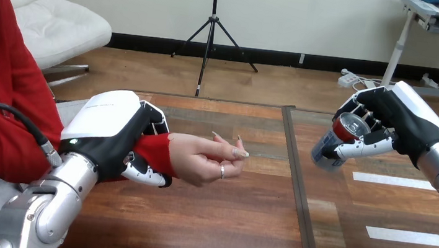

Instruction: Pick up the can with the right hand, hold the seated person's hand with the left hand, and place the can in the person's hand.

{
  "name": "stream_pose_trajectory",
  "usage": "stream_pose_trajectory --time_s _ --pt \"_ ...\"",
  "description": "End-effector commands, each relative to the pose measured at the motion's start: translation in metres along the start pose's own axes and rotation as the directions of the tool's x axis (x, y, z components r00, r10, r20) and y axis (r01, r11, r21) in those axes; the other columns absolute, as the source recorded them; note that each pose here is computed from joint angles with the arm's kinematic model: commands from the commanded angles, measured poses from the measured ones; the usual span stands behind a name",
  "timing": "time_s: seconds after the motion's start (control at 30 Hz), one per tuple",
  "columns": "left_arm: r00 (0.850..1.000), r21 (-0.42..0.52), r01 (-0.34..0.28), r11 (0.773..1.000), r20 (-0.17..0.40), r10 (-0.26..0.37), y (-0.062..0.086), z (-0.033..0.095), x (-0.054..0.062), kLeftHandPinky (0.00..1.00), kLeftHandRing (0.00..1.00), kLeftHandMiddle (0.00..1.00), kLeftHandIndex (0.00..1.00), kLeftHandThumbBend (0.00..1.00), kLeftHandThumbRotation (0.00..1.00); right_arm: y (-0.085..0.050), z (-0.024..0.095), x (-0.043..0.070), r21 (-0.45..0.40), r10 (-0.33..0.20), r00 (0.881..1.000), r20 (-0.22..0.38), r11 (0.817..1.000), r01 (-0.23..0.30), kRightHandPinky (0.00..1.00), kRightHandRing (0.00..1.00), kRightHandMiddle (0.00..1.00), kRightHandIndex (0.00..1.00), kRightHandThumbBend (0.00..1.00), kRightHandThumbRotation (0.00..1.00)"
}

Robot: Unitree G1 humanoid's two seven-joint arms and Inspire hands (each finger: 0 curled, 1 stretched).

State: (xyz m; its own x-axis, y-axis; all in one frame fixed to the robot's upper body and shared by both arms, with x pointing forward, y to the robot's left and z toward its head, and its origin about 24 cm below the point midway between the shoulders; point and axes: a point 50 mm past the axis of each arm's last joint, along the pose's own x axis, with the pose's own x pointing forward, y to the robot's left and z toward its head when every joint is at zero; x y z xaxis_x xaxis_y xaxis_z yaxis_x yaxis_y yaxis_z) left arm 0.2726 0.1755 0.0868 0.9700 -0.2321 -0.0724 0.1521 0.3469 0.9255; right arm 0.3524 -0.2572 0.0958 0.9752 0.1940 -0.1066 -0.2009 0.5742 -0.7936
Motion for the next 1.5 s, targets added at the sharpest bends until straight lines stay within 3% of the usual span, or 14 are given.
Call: stream_pose_trajectory --time_s 0.0,0.4,1.47 --pt "0.994 0.009 -0.086 0.996 0.064 0.086 0.02 0.015 0.008 0.36 0.42 0.46 0.44 0.73 0.0 -0.033 0.033 0.012 -0.001 -0.103 0.989 0.109 0.995 0.104 0.35 0.37 0.43 0.48 0.73 0.0" --pt "0.991 -0.031 -0.102 0.994 0.087 0.105 0.019 0.019 0.011 0.37 0.43 0.46 0.45 0.72 0.0 -0.032 0.039 0.014 -0.001 -0.102 0.986 0.13 0.995 0.103 0.35 0.38 0.43 0.48 0.72 0.0" --pt "0.981 -0.114 -0.085 0.99 0.165 0.103 0.006 0.042 0.04 0.32 0.38 0.43 0.43 0.71 0.0 -0.029 0.049 0.017 0.009 -0.101 0.98 0.169 0.995 0.101 0.36 0.37 0.43 0.47 0.73 0.0"
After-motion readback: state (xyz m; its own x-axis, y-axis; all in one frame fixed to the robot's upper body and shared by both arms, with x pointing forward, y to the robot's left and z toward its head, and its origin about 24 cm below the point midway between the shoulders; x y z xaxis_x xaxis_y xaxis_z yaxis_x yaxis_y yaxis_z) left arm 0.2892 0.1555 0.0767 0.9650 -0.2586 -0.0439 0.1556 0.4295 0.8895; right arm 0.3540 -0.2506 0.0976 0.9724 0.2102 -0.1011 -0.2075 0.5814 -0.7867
